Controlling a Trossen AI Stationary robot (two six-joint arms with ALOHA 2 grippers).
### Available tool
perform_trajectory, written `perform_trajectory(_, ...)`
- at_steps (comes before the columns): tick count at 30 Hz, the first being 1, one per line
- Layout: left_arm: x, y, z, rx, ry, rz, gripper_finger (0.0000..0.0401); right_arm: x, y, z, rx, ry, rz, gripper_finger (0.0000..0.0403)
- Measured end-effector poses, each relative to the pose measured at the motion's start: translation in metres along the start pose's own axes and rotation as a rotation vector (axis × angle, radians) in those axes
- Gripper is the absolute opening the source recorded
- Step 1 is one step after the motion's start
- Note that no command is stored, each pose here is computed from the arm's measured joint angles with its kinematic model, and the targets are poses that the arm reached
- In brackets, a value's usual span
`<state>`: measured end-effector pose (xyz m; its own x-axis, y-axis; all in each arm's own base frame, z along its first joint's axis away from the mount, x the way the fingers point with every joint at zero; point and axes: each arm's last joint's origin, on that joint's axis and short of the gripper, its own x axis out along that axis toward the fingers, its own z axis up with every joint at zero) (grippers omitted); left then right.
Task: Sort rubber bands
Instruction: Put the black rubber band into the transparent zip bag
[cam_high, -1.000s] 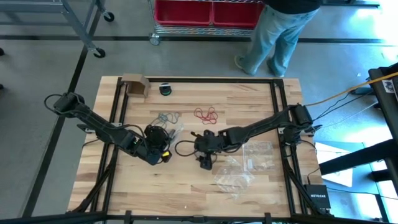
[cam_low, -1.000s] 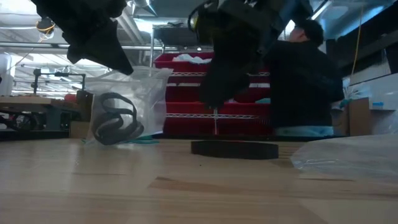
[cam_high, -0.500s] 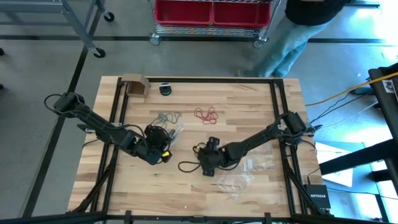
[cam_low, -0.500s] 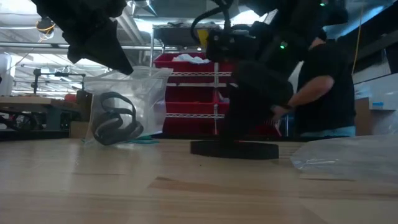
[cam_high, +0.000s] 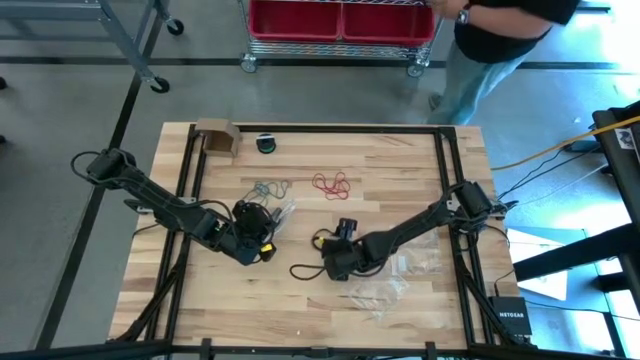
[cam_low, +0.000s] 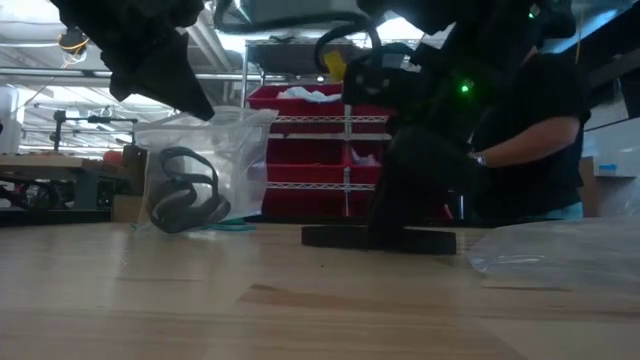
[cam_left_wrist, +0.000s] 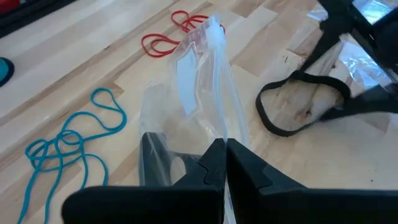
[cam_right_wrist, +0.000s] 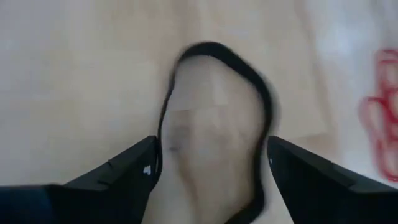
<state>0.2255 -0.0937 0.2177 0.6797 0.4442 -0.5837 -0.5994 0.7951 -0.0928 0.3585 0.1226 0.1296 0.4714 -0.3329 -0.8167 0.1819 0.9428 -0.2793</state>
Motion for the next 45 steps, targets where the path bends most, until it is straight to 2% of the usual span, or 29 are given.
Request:
perform_trajectory(3,0.0,0.0,0.0,0.001,0.0,-0.001,0.0,0.001,-0.005,-0.001,-0.009,0.012,-0.049,0.0293)
perform_trajectory(7,0.0,0.0,0.0,0.002,0.0,-0.001,0.0,0.006,-0.014,-0.001,0.007,0.056,-0.053,0.0293)
perform_trajectory(17,0.0,0.0,0.0,0.009,0.0,-0.001,0.0,0.028,-0.043,0.007,0.116,0.168,0.14,0.0283)
perform_trajectory(21,0.0,0.0,0.0,0.009,0.002,-0.002,0.0,0.034,-0.046,0.007,0.145,0.191,0.2,0.0224)
perform_trajectory(28,0.0,0.0,0.0,0.009,0.003,-0.004,0.0,0.035,-0.042,0.011,0.159,0.144,0.227,0.0036)
perform_trajectory(29,0.0,0.0,0.0,0.008,0.003,-0.004,0.0,0.035,-0.042,0.011,0.161,0.14,0.226,0.0018)
perform_trajectory(33,0.0,-0.001,0.0,0.008,0.006,-0.008,0.0,0.034,-0.041,0.013,0.166,0.114,0.224,0.0015)
perform_trajectory(38,-0.001,0.0,0.0,0.002,0.013,-0.02,0.0,0.008,-0.041,0.02,0.133,0.046,0.234,0.0005)
perform_trajectory(41,-0.003,0.0,0.002,-0.013,0.023,-0.042,0.0,-0.02,-0.047,0.036,0.132,-0.086,0.261,0.0003)
perform_trajectory(45,-0.009,-0.001,0.006,-0.045,0.058,-0.123,0.0,-0.043,-0.053,0.053,0.103,-0.256,0.307,0.0002)
